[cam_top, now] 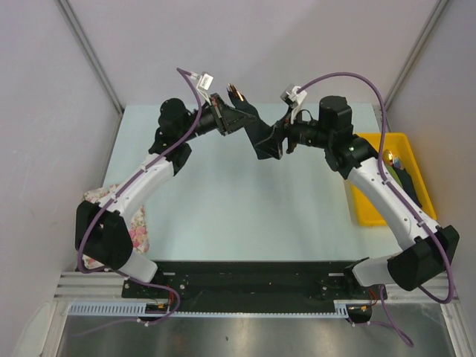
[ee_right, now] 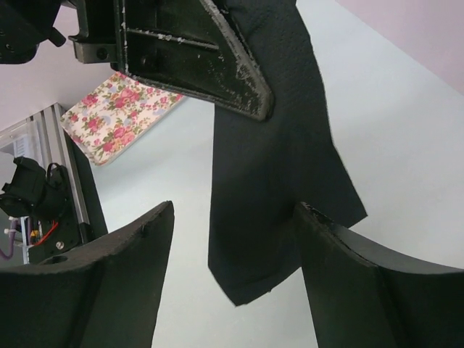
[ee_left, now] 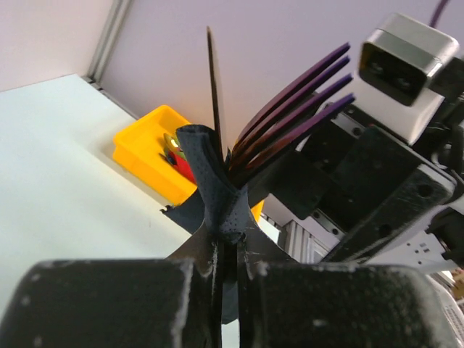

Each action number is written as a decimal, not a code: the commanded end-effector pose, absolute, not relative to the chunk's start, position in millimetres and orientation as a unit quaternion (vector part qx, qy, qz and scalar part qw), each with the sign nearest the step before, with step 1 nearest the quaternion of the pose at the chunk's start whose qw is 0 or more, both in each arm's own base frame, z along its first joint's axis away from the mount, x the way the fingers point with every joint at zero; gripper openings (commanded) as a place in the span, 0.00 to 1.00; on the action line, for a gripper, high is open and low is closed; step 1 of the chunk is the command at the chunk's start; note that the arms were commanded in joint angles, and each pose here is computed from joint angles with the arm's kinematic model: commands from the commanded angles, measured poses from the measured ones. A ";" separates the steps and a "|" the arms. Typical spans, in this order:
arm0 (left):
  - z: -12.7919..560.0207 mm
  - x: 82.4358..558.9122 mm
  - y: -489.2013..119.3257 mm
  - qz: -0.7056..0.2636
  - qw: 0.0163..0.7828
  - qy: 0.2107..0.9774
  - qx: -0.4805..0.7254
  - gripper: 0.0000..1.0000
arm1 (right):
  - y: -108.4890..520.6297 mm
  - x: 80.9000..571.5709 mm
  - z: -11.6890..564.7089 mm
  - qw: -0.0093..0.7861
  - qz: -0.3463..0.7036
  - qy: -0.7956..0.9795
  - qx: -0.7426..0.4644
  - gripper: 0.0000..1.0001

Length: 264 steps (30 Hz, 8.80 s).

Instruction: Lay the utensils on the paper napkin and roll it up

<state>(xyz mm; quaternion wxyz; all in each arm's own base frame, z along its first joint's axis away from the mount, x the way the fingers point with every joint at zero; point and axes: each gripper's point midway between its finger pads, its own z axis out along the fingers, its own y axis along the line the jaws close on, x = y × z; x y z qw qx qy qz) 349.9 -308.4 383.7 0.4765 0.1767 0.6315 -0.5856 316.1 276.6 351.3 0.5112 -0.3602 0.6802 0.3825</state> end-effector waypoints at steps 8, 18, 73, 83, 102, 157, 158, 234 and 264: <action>432.9 320.1 -313.6 -0.639 0.483 0.543 0.251 0.00 | 292.7 314.1 363.0 0.518 0.416 0.637 -0.391 0.61; 440.3 312.4 -312.5 -0.652 0.482 0.522 0.265 0.00 | 299.6 300.3 361.8 0.489 0.453 0.625 -0.406 0.38; 428.0 336.5 -308.0 -0.668 0.456 0.560 0.180 0.02 | 309.4 312.1 414.0 0.460 0.571 0.612 -0.296 0.00; 448.7 339.7 -303.6 -0.663 0.489 0.537 0.182 0.00 | 300.5 321.7 408.0 0.454 0.563 0.631 -0.279 0.35; 463.5 343.4 -301.1 -0.669 0.497 0.527 0.165 0.00 | 290.1 329.8 410.6 0.470 0.542 0.650 -0.252 0.87; 462.9 353.4 -305.8 -0.679 0.489 0.526 0.152 0.00 | 278.5 350.8 400.6 0.438 0.560 0.673 -0.203 0.57; 462.9 353.0 -306.3 -0.680 0.488 0.526 0.152 0.00 | 276.2 352.8 402.3 0.442 0.558 0.673 -0.201 0.59; 350.3 300.4 -324.0 -0.556 0.471 0.609 0.313 0.82 | -105.0 287.1 85.7 0.215 0.430 0.870 0.112 0.00; 333.3 316.8 -330.1 -0.566 0.440 0.631 0.296 0.82 | -124.7 297.5 -4.8 0.129 0.341 0.916 0.166 0.18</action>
